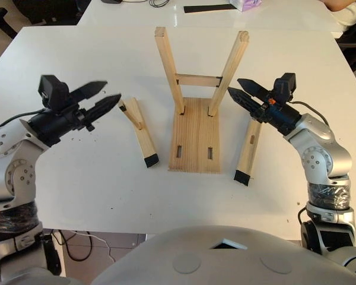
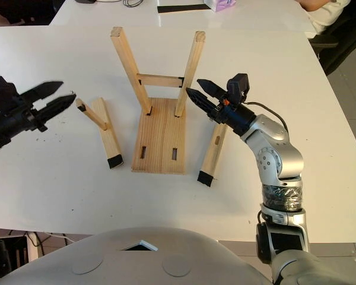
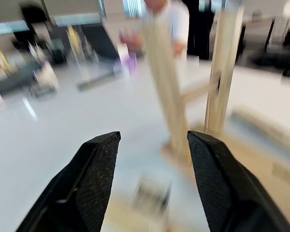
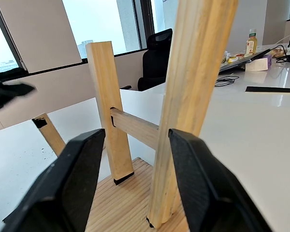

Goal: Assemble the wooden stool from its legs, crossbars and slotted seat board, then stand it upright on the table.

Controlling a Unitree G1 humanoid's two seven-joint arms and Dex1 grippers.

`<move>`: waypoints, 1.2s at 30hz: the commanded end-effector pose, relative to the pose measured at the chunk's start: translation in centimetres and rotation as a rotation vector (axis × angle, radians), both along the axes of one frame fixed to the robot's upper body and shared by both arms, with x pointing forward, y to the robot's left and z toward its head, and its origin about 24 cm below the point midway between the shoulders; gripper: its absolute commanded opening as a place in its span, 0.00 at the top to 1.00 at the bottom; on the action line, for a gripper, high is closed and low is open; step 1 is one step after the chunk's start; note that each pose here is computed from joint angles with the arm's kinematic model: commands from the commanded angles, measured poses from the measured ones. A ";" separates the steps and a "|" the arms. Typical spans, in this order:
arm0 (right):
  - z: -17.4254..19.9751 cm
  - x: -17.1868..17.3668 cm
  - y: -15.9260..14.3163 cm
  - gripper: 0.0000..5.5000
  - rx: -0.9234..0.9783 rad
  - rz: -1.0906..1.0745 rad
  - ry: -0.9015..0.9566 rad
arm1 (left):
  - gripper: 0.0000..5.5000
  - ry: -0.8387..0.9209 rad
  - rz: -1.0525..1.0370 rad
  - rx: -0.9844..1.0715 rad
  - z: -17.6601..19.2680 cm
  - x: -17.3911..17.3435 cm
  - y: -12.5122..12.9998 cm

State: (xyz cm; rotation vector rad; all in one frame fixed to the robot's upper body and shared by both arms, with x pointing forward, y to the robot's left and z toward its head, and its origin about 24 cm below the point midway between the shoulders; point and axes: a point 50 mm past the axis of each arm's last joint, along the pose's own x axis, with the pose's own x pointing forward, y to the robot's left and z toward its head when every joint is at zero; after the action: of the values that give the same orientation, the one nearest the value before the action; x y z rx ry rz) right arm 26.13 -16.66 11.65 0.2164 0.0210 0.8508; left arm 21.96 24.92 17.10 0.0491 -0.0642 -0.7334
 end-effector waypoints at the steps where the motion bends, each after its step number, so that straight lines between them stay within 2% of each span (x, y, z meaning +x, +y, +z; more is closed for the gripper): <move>1: 0.0 0.0 0.3 0.56 -0.001 0.021 0.020 | 0.53 -0.074 0.158 -0.097 0.6 1.3 -1.5; 3: 0.0 0.1 0.5 0.56 0.003 0.024 0.024 | 0.53 -0.085 0.269 -0.083 -0.1 2.4 -1.9; 8: -0.2 0.5 0.6 0.56 0.002 0.025 0.033 | 0.53 -0.037 0.538 -0.196 -2.6 3.9 -2.1; 12: -0.3 0.7 0.5 0.56 0.006 0.014 0.034 | 0.53 -0.015 0.613 -0.273 -3.1 4.1 -3.2; 17: -0.6 0.6 0.6 0.56 0.014 0.003 0.043 | 0.53 -0.008 0.559 -0.320 -2.3 4.1 -4.7; 21: -0.5 0.7 0.9 0.56 0.030 -0.006 0.039 | 0.53 -0.097 0.513 -0.369 0.3 4.4 -5.5; 24: -0.6 0.6 0.9 0.56 0.031 -0.005 0.043 | 0.53 -0.109 0.507 -0.362 0.6 4.4 -5.7; 29: -0.9 0.5 1.1 0.56 0.034 -0.004 0.052 | 0.53 -0.018 0.540 -0.308 -1.5 4.7 -5.7; 34: -0.9 0.6 1.2 0.56 0.039 -0.009 0.052 | 0.53 0.304 0.599 -0.098 -7.4 5.1 -5.5; 36: -0.8 0.7 1.3 0.56 0.040 -0.008 0.050 | 0.53 0.335 0.589 -0.087 -8.0 5.3 -5.5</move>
State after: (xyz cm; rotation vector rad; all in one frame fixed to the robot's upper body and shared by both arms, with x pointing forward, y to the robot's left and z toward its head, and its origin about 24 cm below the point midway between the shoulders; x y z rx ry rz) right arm 26.63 -15.49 10.68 0.2777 0.0597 0.8445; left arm 27.48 19.07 12.94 -0.1297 0.0206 -0.1680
